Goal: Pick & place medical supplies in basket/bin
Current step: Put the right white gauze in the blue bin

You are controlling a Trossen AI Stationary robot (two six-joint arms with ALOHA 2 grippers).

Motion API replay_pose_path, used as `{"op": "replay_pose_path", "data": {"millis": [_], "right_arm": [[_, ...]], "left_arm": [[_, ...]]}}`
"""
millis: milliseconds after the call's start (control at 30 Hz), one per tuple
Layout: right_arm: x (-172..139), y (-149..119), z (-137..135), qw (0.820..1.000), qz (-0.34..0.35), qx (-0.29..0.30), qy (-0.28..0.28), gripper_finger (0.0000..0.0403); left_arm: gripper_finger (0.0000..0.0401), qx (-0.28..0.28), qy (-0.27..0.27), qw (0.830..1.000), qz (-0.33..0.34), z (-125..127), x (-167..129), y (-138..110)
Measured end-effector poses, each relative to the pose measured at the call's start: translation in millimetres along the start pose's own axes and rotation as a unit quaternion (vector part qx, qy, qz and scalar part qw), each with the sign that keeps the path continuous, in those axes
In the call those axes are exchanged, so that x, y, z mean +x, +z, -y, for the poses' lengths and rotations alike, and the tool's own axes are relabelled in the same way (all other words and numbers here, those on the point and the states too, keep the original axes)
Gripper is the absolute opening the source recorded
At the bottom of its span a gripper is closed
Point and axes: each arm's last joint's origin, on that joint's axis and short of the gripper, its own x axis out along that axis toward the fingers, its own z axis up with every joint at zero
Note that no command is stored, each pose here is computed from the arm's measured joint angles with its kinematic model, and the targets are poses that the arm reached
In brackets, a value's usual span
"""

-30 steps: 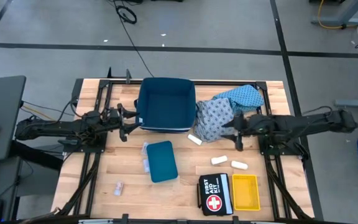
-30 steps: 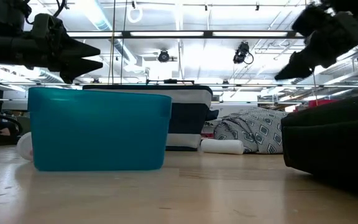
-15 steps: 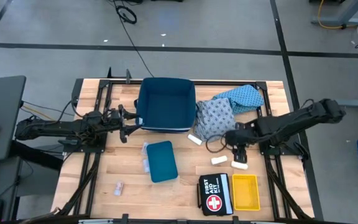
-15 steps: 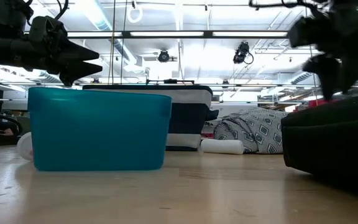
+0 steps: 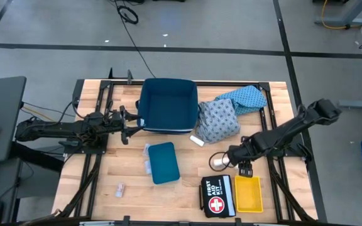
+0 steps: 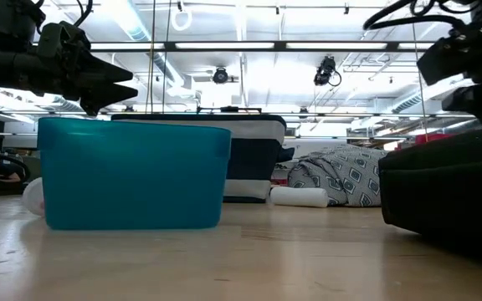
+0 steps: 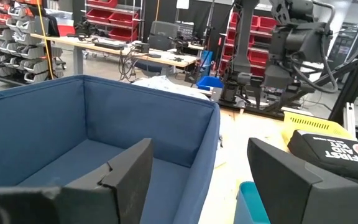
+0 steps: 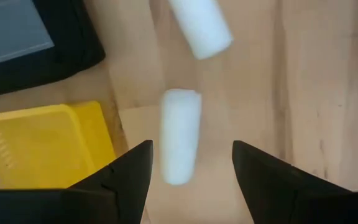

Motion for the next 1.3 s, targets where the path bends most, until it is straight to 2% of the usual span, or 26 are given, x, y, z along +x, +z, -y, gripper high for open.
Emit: {"op": "replay_pose_path", "data": {"millis": [333, 600, 933, 1133, 1300], "right_arm": [[24.0, 2.3, -12.0, 0.998, -0.042, -0.022, -0.033, 0.0229], [38.5, 12.0, -17.2, 0.998, -0.031, -0.040, -0.036, 0.0229], [51.2, 15.0, -18.7, 0.997, -0.052, -0.042, -0.045, 0.0222], [55.6, 15.4, -18.6, 0.996, -0.061, -0.045, -0.051, 0.0179], [55.3, 15.0, -18.4, 0.996, -0.063, -0.046, -0.050, 0.0099]], "left_arm": [[0.0252, -0.008, -0.008, 1.000, -0.001, 0.5, 0.0, 0.0], [0.0252, -0.010, -0.008, 1.000, -0.001, 0.5, 0.0, -0.1], [0.0252, -0.009, -0.008, 1.000, 0.000, 0.5, 0.0, 0.1], [0.0252, -0.008, -0.008, 1.000, -0.001, 0.4, 0.0, 0.0], [0.0252, -0.008, -0.008, 1.000, -0.001, 0.4, 0.0, 0.0]]}}
